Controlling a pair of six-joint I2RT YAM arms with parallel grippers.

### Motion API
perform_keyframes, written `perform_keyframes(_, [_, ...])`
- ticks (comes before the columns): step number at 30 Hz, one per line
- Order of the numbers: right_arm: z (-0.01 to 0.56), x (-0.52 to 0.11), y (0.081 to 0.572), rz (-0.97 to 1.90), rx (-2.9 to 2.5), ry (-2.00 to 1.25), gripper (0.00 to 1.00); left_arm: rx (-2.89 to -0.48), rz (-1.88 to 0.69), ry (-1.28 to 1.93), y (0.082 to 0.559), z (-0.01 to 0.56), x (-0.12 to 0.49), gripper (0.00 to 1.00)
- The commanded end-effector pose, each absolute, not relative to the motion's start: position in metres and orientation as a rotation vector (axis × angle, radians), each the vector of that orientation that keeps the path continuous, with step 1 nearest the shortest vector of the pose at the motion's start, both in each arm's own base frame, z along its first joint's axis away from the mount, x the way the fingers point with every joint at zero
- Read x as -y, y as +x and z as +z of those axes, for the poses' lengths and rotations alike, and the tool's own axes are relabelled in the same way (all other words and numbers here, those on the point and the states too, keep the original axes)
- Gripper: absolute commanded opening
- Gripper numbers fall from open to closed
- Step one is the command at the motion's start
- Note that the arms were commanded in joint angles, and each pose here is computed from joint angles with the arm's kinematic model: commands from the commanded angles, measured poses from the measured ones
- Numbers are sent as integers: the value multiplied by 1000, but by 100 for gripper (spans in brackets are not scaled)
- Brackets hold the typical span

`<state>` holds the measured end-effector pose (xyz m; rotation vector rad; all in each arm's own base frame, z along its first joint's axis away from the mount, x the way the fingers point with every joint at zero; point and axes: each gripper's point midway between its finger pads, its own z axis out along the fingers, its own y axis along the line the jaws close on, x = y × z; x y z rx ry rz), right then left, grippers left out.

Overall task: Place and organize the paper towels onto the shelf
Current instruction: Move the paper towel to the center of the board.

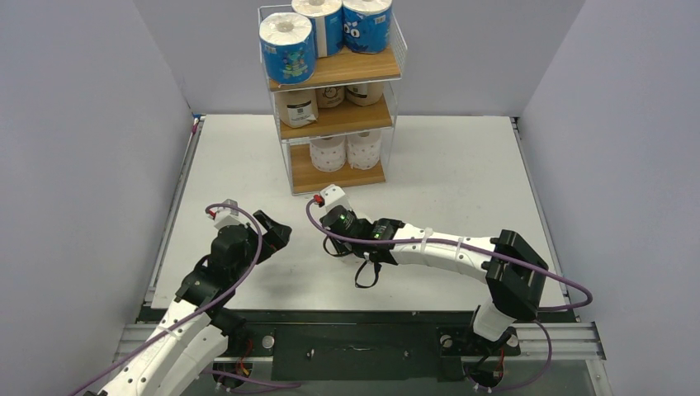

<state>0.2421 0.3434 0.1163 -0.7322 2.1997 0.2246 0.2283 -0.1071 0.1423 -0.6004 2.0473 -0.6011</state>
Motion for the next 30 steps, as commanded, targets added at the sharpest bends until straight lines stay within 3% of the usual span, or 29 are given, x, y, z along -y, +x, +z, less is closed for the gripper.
perform_keyframes(1, [127,-355,244,287,-2180,-721,25,-1998,-613,-604,233,160,105,96])
perform_keyframes(13, [165,-350,236,374,-2141,-647,61,-1999,-605,-613,233,160,104,96])
perform_keyframes(19, [221,-333,235,450,-2057,-503,64,-1997,-580,-615,234,162,101,96])
perform_keyframes(22, [245,-308,244,438,-2024,-280,66,-1999,-539,-678,234,158,93,96])
perform_keyframes(30, [208,-267,270,640,-2150,72,72,-1990,-484,-891,233,143,79,96])
